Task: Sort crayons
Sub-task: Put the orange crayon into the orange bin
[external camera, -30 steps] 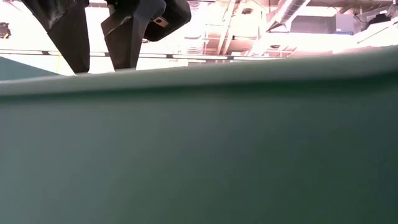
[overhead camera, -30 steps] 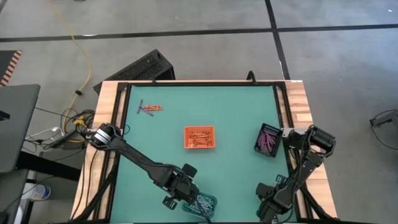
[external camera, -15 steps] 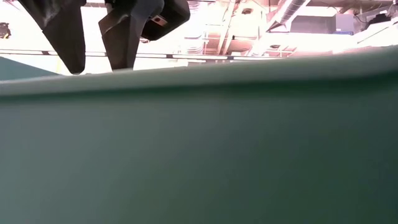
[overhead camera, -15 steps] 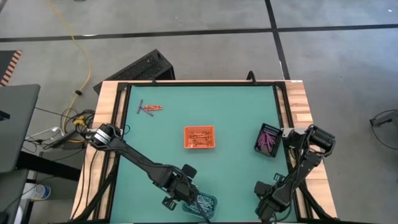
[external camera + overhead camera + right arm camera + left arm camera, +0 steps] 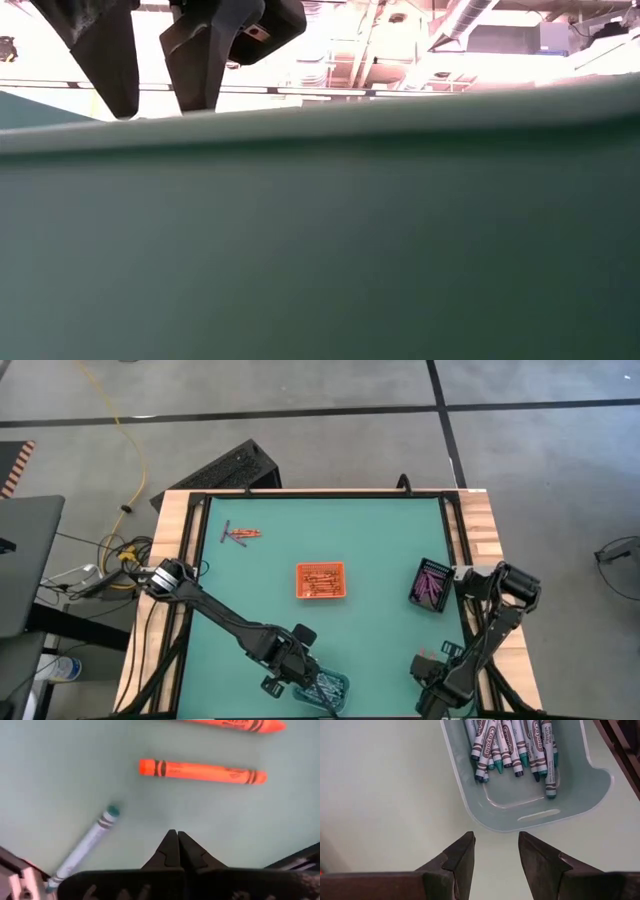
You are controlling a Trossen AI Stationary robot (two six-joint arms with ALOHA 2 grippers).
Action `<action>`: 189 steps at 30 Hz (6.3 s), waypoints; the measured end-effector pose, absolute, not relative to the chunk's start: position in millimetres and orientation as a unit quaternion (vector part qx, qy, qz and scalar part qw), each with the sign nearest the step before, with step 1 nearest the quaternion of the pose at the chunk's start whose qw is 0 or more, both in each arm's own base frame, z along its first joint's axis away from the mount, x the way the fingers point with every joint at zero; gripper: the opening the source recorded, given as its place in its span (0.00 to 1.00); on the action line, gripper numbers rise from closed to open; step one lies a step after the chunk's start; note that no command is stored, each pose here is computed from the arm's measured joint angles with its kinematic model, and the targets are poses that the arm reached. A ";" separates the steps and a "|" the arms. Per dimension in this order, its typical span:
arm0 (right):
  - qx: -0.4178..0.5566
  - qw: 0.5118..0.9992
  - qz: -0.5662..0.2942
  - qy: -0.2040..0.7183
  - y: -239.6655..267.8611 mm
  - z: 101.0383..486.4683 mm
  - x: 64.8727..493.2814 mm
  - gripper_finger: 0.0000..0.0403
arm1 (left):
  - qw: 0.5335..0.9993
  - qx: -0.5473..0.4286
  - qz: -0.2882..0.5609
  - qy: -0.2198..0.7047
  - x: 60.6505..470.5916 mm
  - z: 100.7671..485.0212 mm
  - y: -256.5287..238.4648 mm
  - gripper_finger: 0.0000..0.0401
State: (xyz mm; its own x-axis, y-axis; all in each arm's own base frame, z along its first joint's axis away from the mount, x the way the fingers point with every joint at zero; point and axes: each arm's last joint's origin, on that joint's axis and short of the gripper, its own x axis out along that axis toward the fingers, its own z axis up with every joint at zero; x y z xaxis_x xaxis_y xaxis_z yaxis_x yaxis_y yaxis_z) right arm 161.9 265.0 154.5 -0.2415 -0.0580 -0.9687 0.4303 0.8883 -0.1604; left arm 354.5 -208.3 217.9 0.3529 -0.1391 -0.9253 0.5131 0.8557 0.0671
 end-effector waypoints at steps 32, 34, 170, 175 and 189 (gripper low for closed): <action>-0.154 0.657 -0.049 0.736 221.6 144.5 255.2 0.39 | 0.804 0.187 -0.190 0.532 353.7 215.7 -207.4 0.35; -0.155 0.658 -0.054 0.735 219.5 147.2 255.1 0.35 | 0.802 0.188 -0.190 0.533 353.3 215.0 -207.2 0.35; -0.352 0.860 -0.203 0.308 245.4 291.8 288.7 0.00 | 0.932 0.255 -0.063 0.248 324.5 314.9 -71.8 0.35; -0.352 0.846 -0.216 0.338 219.0 291.4 312.1 0.00 | 0.941 0.240 -0.062 0.230 303.2 295.1 -43.6 0.35; -0.321 0.848 -0.169 0.385 136.3 296.4 381.2 0.00 | 0.955 0.251 -0.073 0.141 255.8 250.1 0.7 0.35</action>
State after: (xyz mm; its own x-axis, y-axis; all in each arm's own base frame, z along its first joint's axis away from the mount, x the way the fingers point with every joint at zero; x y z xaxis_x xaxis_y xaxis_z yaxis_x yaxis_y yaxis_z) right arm 381.2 136.3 296.4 0.6460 -0.5351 -0.5444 0.0400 0.7359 -0.6759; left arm 255.8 0.7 250.1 0.9493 -0.0693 -0.3068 0.2113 0.8631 0.4588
